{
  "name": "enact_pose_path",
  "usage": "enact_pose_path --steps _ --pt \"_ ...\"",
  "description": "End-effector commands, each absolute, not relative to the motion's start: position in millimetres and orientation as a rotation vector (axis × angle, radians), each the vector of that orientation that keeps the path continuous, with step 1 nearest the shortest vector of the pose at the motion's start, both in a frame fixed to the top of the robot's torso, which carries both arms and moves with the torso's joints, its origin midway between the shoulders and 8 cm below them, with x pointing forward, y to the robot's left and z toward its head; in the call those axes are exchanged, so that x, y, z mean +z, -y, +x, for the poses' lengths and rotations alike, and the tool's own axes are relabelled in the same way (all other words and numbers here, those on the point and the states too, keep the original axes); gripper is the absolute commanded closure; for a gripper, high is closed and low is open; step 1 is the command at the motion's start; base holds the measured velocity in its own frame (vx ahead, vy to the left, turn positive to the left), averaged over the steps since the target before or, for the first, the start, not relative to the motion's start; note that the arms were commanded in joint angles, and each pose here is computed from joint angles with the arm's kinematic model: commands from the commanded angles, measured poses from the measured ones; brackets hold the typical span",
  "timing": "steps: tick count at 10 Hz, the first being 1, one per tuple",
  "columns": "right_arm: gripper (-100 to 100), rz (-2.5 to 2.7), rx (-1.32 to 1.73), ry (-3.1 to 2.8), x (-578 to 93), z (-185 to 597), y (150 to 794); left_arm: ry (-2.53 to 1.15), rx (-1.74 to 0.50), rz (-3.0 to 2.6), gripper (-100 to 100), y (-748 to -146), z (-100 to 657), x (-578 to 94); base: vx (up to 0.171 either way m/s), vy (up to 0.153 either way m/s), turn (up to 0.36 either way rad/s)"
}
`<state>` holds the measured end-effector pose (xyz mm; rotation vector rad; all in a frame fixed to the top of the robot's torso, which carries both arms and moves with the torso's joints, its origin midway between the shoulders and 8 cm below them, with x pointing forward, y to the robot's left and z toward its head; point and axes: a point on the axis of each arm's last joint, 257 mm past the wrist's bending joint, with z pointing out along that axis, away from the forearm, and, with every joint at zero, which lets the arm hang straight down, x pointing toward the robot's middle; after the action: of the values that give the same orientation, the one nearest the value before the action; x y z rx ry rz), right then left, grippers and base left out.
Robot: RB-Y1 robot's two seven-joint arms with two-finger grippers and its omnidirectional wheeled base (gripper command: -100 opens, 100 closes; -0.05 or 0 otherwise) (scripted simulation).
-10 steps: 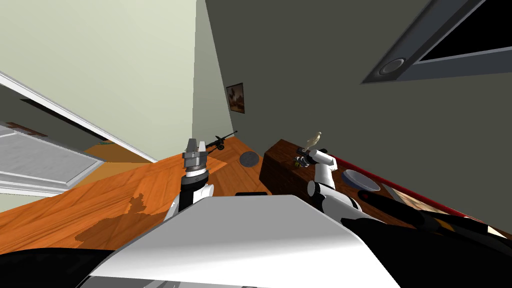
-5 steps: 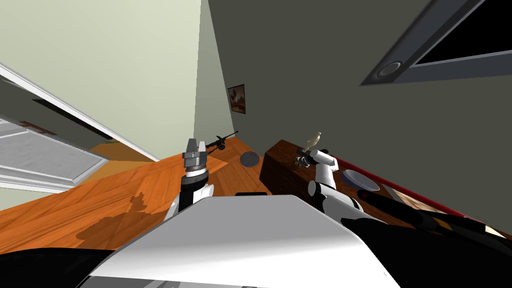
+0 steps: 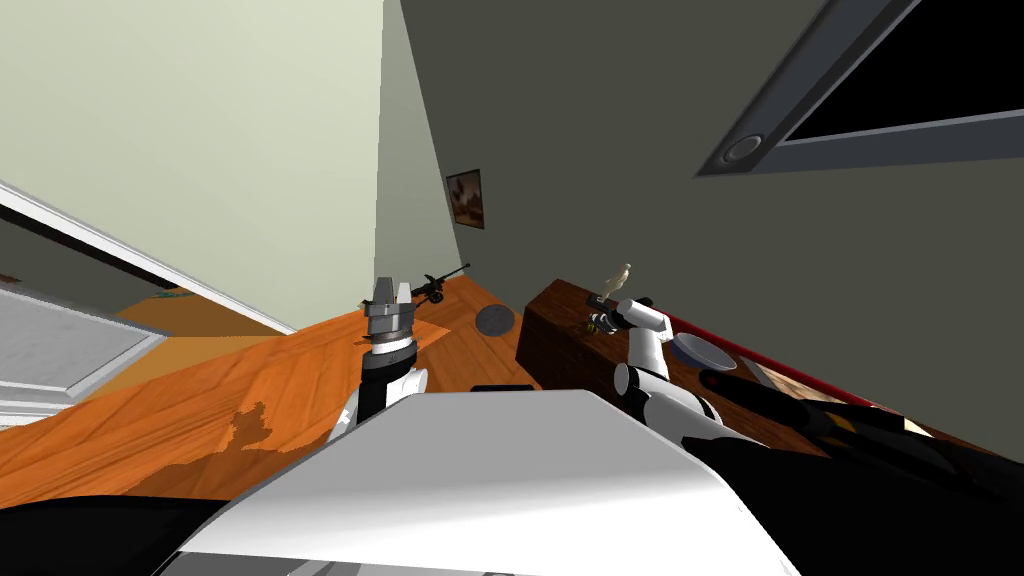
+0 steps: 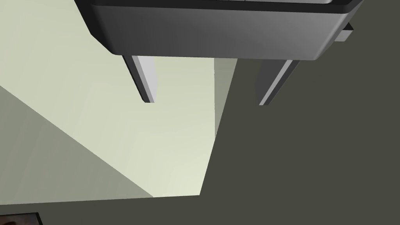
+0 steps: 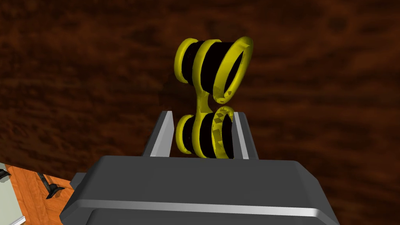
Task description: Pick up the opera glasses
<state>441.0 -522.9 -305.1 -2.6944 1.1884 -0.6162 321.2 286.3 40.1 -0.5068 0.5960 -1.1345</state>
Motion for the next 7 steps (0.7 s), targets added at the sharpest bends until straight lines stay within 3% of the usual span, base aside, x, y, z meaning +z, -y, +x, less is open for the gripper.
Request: enact_pose_path --steps 1,7 --pt "100 -2.703 -0.616 -1.164 -302.9 441.9 515.7 -0.596 -1.135 -0.507 0 -286.3 321.2 40.1 0.099 -0.019 -0.102" --pt "100 -2.748 -0.582 -1.004 -298.6 440.7 460.9 -0.596 -1.135 -0.507 0 -286.2 321.2 40.1 0.078 -0.011 -0.173"
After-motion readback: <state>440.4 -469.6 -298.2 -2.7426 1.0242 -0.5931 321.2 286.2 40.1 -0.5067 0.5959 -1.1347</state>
